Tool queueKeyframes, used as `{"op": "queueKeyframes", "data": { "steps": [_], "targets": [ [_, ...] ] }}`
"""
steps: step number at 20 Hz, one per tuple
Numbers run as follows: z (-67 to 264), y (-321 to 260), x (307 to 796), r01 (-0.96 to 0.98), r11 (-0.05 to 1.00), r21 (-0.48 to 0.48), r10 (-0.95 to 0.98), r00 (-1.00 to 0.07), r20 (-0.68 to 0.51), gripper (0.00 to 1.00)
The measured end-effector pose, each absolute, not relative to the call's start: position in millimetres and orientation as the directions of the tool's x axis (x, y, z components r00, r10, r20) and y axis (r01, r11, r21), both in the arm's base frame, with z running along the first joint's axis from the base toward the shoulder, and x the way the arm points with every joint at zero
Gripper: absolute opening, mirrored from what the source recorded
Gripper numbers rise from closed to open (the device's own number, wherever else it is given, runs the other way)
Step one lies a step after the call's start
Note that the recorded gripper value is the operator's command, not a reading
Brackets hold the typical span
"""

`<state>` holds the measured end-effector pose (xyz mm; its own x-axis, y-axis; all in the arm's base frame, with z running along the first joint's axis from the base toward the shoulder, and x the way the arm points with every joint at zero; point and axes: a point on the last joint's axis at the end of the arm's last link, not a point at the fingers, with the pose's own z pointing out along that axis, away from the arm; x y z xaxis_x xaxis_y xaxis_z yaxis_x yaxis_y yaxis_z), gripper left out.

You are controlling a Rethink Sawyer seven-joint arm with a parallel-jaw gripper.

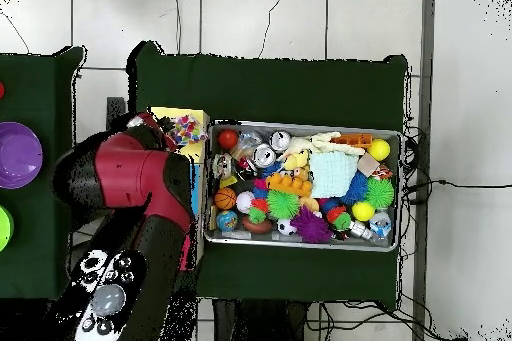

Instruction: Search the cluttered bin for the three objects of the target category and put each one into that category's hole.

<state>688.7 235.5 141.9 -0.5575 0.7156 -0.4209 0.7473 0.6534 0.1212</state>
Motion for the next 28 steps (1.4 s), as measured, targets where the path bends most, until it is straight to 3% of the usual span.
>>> {"op": "queueKeyframes", "data": {
  "steps": [16, 28],
  "targets": [
    [142, 233, 689, 0.749, 0.652, 0.119, 0.715, -0.556, -0.424, 0.00],
    [154, 187, 698, 0.759, 0.643, 0.101, 0.708, -0.539, -0.456, 0.00]
  ]
}}
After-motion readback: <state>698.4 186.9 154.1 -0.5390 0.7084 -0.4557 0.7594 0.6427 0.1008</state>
